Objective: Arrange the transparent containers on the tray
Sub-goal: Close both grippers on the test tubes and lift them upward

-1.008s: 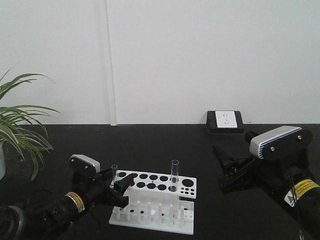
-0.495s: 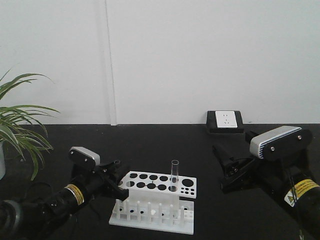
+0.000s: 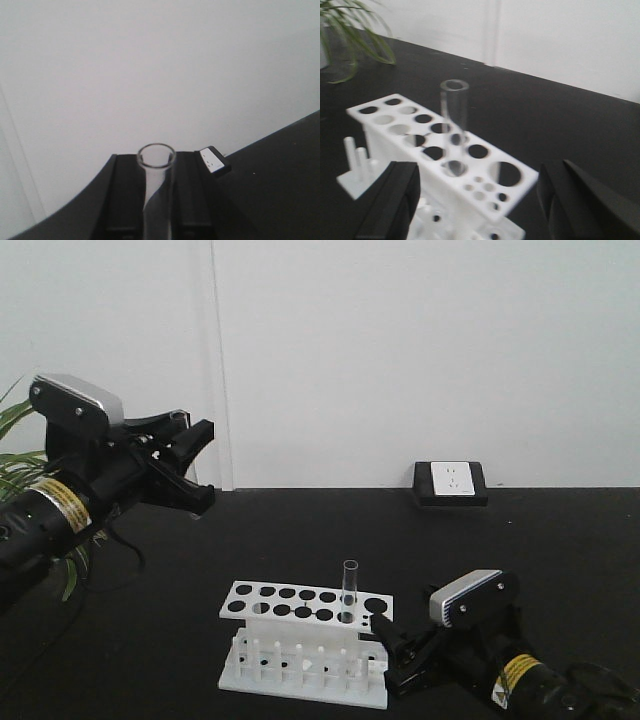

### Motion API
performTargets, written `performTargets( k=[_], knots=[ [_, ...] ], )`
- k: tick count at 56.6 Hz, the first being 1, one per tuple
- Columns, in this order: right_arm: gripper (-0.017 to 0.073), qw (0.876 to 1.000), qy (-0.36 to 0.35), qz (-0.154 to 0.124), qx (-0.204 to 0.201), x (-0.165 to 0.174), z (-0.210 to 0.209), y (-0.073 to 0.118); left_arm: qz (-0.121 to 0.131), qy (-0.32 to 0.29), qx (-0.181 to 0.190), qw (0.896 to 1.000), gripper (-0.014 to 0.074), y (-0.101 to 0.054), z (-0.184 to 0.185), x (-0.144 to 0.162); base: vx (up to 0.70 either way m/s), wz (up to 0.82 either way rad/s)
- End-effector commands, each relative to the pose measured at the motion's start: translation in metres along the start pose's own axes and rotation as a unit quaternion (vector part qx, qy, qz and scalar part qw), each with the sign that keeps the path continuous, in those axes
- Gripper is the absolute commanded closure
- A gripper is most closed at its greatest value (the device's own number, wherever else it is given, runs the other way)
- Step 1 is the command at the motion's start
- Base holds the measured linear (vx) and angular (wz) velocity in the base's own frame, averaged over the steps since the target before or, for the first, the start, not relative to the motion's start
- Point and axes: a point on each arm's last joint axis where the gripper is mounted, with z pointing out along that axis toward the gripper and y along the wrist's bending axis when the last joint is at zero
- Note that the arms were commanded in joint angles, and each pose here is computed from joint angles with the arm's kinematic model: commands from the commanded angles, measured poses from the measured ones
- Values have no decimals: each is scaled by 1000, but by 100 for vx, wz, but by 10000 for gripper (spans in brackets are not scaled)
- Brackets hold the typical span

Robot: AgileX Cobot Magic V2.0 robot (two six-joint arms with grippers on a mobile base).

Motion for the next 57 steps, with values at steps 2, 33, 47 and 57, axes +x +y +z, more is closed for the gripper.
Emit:
performTargets(
  k=[2, 33, 47, 57],
  knots=[
    [20, 995, -93, 8, -29, -26, 9, 1, -4, -68, -1, 998, 600, -3, -13, -45, 0, 0],
    [20, 989, -118, 29, -86, -27, 83, -12, -39, -64, -8, 997, 600, -2, -19, -54, 0, 0],
    [180, 986, -129, 53, -90, -25, 100, -17, -39, -63, -9, 997, 600, -2, -19, -54, 0, 0],
    [544, 982, -150, 53, -98, -35, 97, -16, -40, -45, -18, 998, 600, -1, -19, -51, 0, 0]
  ],
)
